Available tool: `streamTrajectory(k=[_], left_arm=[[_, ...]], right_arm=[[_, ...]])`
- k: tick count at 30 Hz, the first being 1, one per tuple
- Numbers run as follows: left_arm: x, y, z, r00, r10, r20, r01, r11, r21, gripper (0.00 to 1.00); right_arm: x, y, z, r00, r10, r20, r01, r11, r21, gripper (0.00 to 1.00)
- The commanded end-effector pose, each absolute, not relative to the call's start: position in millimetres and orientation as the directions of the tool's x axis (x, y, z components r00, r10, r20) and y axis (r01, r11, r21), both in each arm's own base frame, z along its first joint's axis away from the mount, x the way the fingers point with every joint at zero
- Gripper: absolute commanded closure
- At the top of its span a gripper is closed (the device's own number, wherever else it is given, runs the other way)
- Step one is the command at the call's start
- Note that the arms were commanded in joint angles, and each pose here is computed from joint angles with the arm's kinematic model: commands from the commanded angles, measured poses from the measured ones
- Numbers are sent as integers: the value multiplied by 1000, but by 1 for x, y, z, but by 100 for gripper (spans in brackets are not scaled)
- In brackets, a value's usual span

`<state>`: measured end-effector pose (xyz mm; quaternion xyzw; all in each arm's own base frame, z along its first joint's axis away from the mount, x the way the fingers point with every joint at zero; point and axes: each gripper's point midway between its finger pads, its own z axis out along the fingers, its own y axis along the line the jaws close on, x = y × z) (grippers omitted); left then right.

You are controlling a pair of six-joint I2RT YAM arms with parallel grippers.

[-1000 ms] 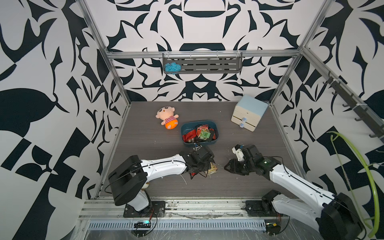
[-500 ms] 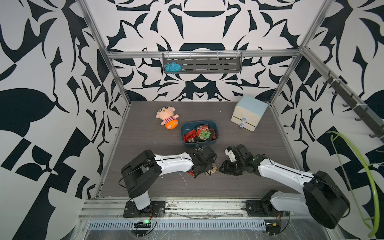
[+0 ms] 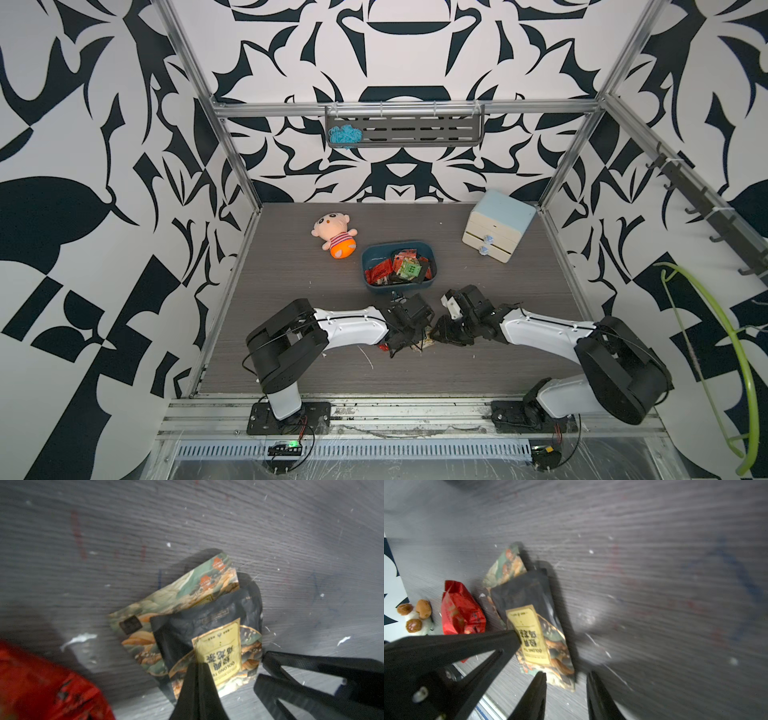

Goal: Put the tea bags into the storage box
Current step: Pick up the tea bag from the center of the board.

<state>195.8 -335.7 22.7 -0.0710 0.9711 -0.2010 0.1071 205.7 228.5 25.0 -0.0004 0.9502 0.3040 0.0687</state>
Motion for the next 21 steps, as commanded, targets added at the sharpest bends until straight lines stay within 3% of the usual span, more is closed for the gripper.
streamTrajectory(k=[1, 5, 13, 21], left_arm=[[184, -308, -4, -971, -175, -161, -122, 948, -295, 97], [183, -307, -6, -972, -172, -161, -121, 950, -289, 97], [185, -306, 4, -968, -172, -181, -113, 948, -298, 97], [190, -321, 49, -959, -151, -240, -40, 909, -415, 97]], right_arm=[[211, 235, 24, -990, 45, -132, -40, 815, 578, 65], [210, 242, 23, -992, 27, -125, -51, 816, 576, 72], [211, 246, 31, -989, 25, -144, -63, 816, 574, 99], [206, 230, 50, -981, 15, -194, -91, 844, 529, 100]])
